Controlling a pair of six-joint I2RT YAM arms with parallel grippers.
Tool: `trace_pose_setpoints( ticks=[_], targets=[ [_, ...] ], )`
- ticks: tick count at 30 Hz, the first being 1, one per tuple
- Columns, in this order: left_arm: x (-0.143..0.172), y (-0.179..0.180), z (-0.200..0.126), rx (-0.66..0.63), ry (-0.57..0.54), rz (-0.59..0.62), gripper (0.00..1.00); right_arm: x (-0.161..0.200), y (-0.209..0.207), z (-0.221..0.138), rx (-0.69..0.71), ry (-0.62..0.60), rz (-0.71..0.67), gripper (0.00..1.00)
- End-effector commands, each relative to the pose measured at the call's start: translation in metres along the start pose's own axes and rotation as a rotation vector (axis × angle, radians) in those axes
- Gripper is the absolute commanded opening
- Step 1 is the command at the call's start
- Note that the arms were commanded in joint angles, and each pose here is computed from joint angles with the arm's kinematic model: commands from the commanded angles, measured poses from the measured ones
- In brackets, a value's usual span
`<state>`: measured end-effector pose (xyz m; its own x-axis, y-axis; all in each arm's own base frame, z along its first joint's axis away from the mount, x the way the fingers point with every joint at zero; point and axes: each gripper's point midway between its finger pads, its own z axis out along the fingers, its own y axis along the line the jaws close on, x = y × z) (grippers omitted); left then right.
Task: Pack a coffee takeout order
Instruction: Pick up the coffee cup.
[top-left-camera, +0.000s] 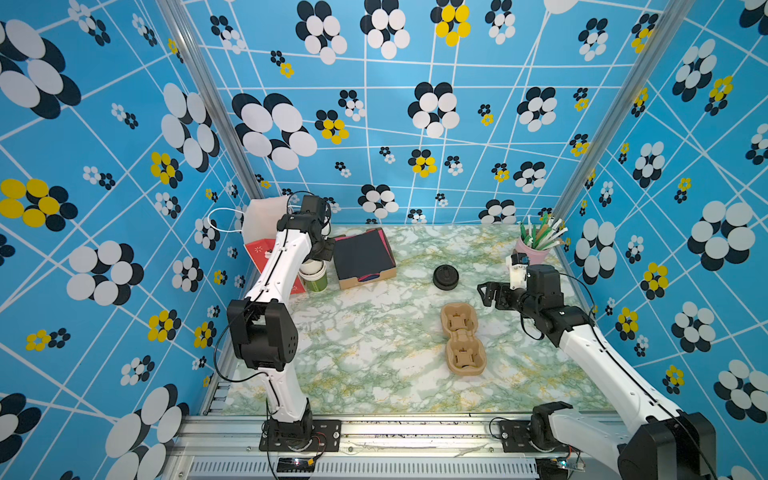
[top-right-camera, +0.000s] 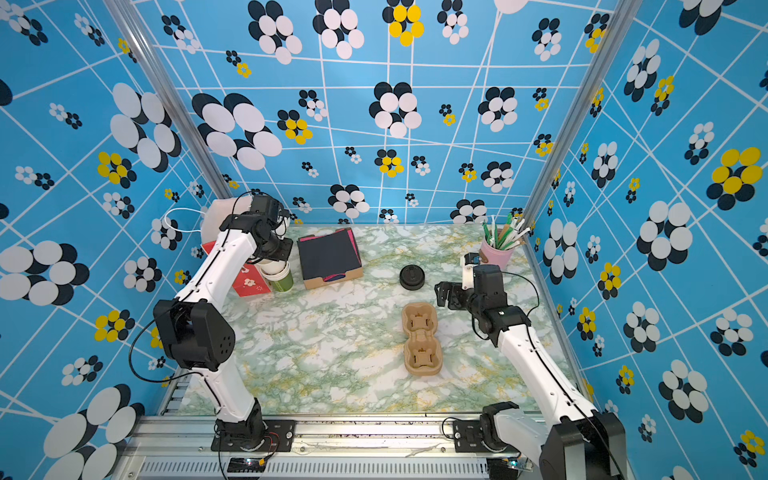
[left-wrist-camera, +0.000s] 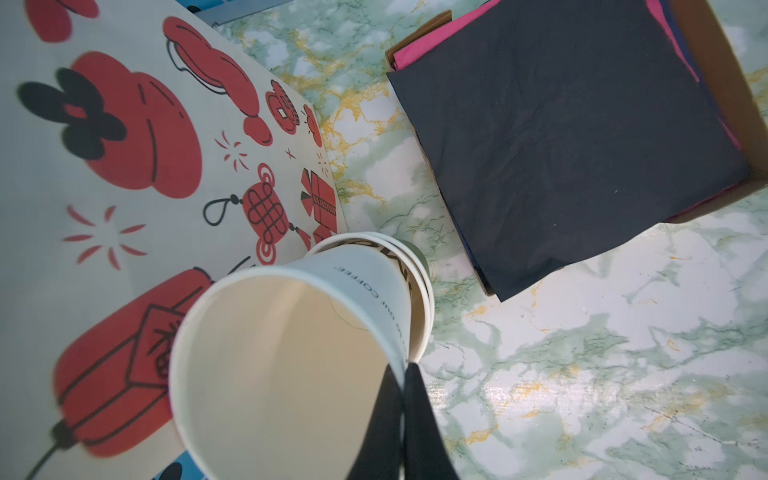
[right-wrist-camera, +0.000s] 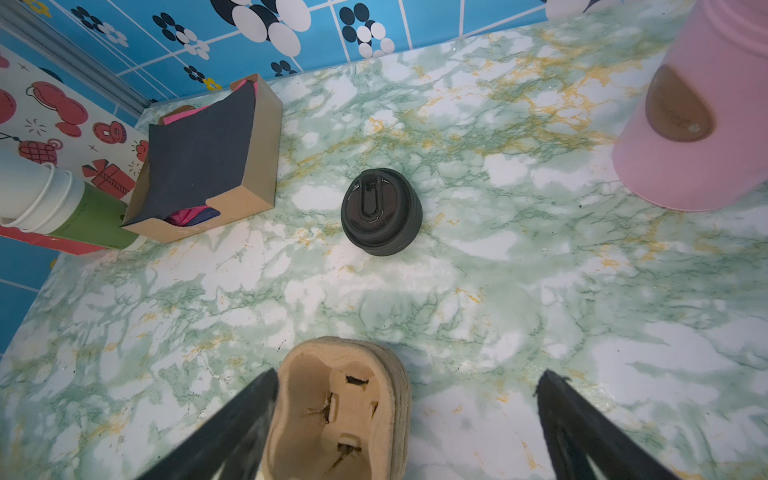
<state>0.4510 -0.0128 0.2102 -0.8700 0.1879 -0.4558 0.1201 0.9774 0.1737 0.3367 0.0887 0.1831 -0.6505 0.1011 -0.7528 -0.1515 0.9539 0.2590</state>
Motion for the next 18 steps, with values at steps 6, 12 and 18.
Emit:
trace_pose_setpoints(
  ticks=[6, 12, 18],
  targets=[
    [-0.010, 0.001, -0.055, -0.001, -0.068, -0.009, 0.00, -0.012, 0.009, -0.003, -0.024, -0.016, 0.009, 0.99],
    [-0.016, -0.008, -0.088, 0.001, -0.104, 0.026, 0.00, -0.012, 0.009, -0.002, -0.027, -0.016, 0.011, 0.99],
    [-0.015, -0.030, -0.125, 0.013, -0.149, 0.077, 0.00, -0.013, 0.010, -0.003, -0.028, -0.019, 0.005, 0.99]
  ],
)
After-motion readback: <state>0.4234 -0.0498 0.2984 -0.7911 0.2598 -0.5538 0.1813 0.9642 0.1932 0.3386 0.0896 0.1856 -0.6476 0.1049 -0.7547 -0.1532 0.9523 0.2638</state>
